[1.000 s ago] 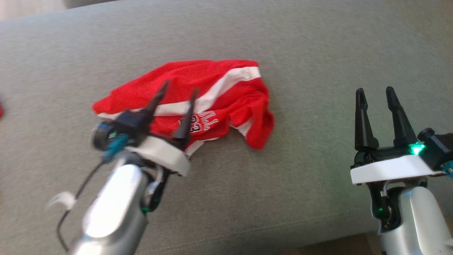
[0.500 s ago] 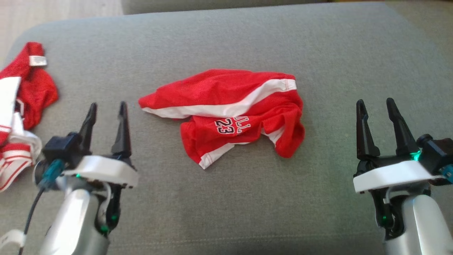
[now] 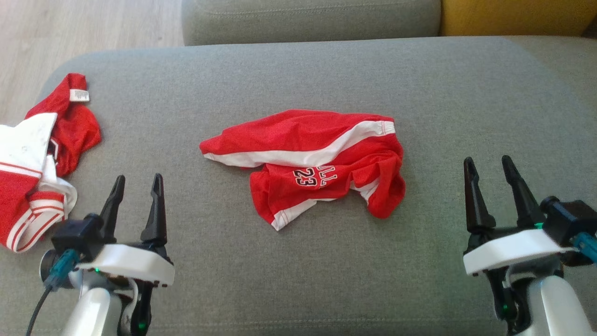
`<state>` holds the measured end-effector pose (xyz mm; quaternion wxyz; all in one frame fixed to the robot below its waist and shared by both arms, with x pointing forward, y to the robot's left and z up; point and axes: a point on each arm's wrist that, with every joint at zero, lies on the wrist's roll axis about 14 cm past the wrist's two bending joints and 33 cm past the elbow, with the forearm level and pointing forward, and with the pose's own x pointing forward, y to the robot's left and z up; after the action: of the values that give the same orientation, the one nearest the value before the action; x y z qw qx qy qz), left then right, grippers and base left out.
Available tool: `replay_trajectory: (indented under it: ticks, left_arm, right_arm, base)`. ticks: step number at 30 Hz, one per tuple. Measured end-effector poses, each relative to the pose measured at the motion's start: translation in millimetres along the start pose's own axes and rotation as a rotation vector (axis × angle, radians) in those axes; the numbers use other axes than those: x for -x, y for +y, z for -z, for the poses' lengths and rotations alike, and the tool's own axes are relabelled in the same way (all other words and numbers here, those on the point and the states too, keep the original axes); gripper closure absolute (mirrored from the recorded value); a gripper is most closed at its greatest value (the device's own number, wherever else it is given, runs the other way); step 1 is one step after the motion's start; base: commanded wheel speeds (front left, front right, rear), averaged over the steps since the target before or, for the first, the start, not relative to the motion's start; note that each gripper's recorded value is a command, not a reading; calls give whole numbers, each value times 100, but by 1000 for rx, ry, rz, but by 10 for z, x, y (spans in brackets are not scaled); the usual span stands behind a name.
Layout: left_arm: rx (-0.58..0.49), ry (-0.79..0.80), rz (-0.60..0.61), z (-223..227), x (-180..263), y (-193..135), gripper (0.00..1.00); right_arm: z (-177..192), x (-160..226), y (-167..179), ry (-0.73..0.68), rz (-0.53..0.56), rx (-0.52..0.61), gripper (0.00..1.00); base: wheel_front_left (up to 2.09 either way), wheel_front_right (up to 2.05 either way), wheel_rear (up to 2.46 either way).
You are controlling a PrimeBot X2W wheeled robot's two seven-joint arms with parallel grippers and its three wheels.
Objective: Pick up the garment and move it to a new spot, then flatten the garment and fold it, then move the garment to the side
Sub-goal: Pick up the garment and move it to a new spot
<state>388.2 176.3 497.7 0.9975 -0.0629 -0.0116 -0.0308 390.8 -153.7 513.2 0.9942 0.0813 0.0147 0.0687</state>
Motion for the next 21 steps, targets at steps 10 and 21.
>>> replay_trajectory:
  ticks: [10, 21]
  left_arm:
    - [-4, 17, 24, 59, 83, -64, 0]
    - [-47, 27, 32, 93, 61, -73, 0]
  right_arm:
    - [140, 155, -37, 47, 17, -5, 0]
    - [146, 156, -65, 49, 25, -5, 0]
  base:
    - [0, 0, 0]
    - [0, 0, 0]
